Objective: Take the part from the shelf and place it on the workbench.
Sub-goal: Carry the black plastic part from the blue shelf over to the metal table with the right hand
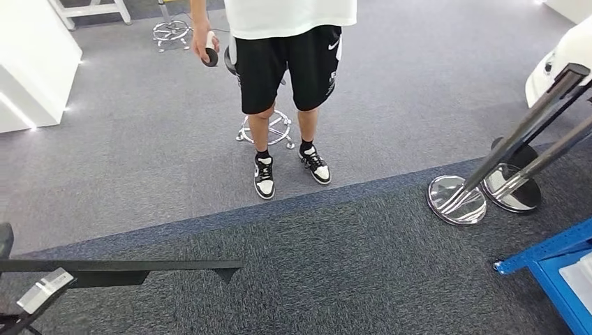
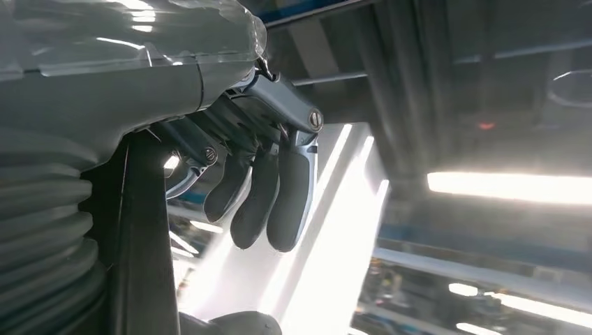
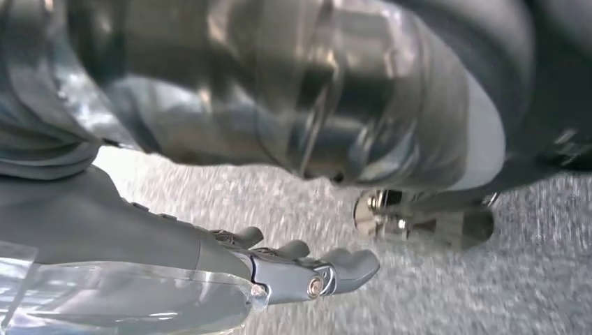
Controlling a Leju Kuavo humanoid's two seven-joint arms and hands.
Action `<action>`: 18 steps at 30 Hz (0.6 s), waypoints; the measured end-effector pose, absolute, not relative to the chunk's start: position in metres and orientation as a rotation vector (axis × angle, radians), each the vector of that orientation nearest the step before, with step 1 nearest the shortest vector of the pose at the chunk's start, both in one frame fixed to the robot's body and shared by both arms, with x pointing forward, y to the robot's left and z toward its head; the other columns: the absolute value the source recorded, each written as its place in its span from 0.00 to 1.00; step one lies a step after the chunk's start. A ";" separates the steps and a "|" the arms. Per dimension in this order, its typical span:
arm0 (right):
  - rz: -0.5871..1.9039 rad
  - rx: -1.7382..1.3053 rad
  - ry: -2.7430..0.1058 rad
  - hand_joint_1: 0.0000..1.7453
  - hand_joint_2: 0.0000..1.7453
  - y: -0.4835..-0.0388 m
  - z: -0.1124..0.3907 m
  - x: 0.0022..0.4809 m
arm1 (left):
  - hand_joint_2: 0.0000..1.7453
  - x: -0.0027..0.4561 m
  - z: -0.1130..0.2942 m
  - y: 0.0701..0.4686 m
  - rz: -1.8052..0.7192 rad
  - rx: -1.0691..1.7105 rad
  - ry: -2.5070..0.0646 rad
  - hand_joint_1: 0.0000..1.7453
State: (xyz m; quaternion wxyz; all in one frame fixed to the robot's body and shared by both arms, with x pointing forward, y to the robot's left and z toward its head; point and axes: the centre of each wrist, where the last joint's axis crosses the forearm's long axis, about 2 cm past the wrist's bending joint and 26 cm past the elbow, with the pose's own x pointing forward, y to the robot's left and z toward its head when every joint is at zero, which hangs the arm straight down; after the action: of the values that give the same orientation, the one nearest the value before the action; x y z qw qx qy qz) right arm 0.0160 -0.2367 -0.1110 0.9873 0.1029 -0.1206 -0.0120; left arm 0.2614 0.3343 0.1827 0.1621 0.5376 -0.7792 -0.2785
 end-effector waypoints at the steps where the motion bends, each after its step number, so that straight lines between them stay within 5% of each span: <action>1: -0.021 0.205 -0.243 0.00 0.00 -0.237 -0.111 0.017 | 1.00 0.259 0.181 0.336 -0.797 1.538 -2.215 1.00; 18: -0.015 0.205 -0.250 0.00 0.00 -0.234 -0.110 0.021 | 1.00 0.251 0.182 0.342 -0.777 1.591 -2.185 1.00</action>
State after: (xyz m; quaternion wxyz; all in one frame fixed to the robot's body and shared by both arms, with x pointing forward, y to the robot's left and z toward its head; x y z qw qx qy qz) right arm 0.0207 -0.2336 -0.1105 0.9870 0.1021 -0.1243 -0.0072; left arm 0.2505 0.3422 0.1817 0.1640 0.5582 -0.7663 -0.2725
